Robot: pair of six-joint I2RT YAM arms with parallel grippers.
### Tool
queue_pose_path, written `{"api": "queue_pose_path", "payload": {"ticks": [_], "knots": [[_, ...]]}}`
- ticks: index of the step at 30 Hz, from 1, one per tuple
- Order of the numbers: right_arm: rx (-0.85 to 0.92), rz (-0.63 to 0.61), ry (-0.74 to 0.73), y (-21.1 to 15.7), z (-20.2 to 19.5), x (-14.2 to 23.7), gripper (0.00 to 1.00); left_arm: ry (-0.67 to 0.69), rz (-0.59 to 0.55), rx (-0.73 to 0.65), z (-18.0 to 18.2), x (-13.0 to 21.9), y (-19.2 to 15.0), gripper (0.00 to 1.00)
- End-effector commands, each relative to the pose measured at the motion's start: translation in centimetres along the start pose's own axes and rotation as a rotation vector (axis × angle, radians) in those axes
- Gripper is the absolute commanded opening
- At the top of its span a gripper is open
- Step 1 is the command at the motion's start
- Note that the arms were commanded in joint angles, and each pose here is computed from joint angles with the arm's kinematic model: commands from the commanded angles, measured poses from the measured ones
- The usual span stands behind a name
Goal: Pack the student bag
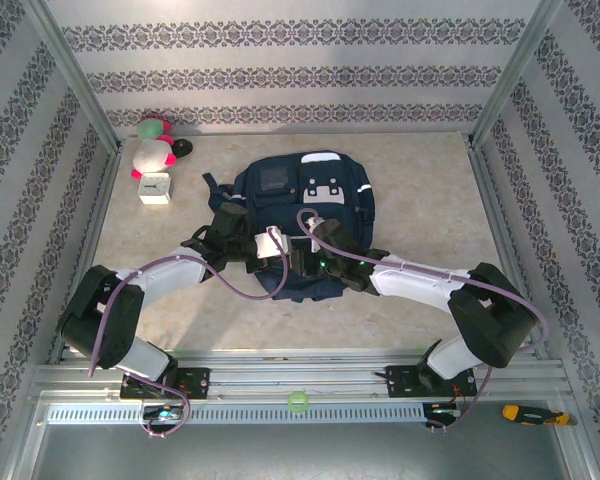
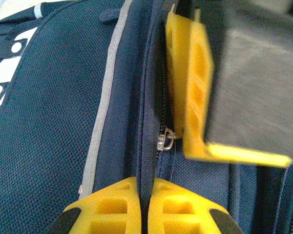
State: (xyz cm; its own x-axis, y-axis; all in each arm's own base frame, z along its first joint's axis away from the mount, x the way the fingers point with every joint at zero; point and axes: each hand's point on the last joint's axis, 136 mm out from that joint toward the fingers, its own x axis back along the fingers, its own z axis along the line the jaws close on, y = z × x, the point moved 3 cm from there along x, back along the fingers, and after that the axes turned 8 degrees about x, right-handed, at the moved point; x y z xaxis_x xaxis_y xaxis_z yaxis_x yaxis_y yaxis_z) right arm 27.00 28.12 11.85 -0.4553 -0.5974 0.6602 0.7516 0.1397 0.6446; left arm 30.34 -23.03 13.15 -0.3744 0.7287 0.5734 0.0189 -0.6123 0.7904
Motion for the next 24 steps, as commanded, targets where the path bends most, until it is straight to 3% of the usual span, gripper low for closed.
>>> {"api": "queue_pose_path", "payload": {"ticks": [1,3,15,19,21,24], "knots": [[0.017,-0.005,-0.109,0.4,-1.7,0.1,0.08,-0.003,-0.069,-0.015,-0.1,1.2,2.2,0.00],[0.025,-0.011,-0.122,0.5,-1.8,0.7,0.00,0.019,-0.041,-0.019,0.3,1.1,1.7,0.00],[-0.058,0.004,-0.155,-1.3,-7.5,6.0,0.00,0.096,0.074,-0.009,3.0,2.5,-2.2,0.00],[-0.042,-0.004,-0.077,-1.0,-6.7,6.2,0.00,0.102,0.081,-0.010,3.1,2.8,-2.4,0.00],[-0.034,-0.006,-0.017,-0.7,-5.8,5.9,0.00,0.097,0.073,-0.001,3.1,2.8,-2.3,0.04],[-0.033,-0.005,0.015,-0.6,-5.4,5.6,0.00,0.084,0.046,0.006,2.9,3.2,-1.5,0.20]]}}
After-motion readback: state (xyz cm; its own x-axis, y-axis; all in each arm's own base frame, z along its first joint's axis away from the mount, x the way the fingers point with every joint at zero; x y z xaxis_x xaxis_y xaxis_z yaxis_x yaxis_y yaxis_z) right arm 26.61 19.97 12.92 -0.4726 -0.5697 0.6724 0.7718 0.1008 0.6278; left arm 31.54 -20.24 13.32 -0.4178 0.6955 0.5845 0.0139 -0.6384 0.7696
